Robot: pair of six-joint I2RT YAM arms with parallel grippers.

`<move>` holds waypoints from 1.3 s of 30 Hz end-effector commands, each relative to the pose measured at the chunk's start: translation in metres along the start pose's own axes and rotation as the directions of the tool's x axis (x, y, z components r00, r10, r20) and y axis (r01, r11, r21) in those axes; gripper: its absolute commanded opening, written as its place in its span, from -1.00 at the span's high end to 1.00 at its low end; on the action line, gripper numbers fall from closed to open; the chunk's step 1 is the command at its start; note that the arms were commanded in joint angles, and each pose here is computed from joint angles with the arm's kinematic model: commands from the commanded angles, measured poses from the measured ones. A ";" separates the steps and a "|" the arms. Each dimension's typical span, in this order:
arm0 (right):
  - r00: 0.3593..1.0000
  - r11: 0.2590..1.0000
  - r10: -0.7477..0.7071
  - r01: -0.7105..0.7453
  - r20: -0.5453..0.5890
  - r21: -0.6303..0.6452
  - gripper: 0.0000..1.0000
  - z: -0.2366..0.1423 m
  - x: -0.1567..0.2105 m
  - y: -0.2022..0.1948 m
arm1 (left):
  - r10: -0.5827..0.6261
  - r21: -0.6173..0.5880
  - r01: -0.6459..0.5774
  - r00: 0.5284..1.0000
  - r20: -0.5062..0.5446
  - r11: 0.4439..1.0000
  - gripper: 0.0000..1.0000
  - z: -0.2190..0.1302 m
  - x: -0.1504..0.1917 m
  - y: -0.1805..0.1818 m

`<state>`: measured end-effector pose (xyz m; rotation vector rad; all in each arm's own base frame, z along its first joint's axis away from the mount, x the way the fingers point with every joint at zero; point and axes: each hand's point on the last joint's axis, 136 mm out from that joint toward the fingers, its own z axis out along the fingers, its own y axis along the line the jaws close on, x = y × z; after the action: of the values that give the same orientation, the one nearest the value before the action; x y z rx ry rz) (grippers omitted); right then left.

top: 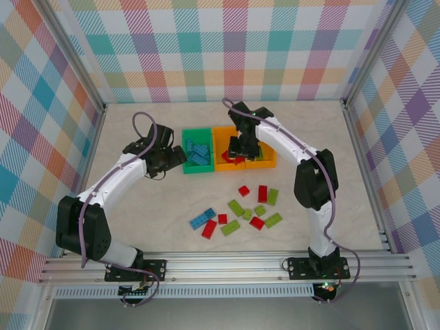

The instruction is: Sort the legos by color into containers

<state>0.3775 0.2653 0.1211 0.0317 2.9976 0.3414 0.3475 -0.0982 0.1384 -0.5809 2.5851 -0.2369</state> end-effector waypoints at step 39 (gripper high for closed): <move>0.991 0.980 0.062 -0.039 -0.117 0.194 -0.20 0.015 0.094 -0.101 | 0.092 -0.006 -0.093 0.992 -0.091 0.996 -0.82 0.022 0.046 -0.014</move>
<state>0.2901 0.1761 0.0810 0.0681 3.1241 0.0738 0.3240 -0.1247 0.1015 -0.4997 2.6922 -0.2159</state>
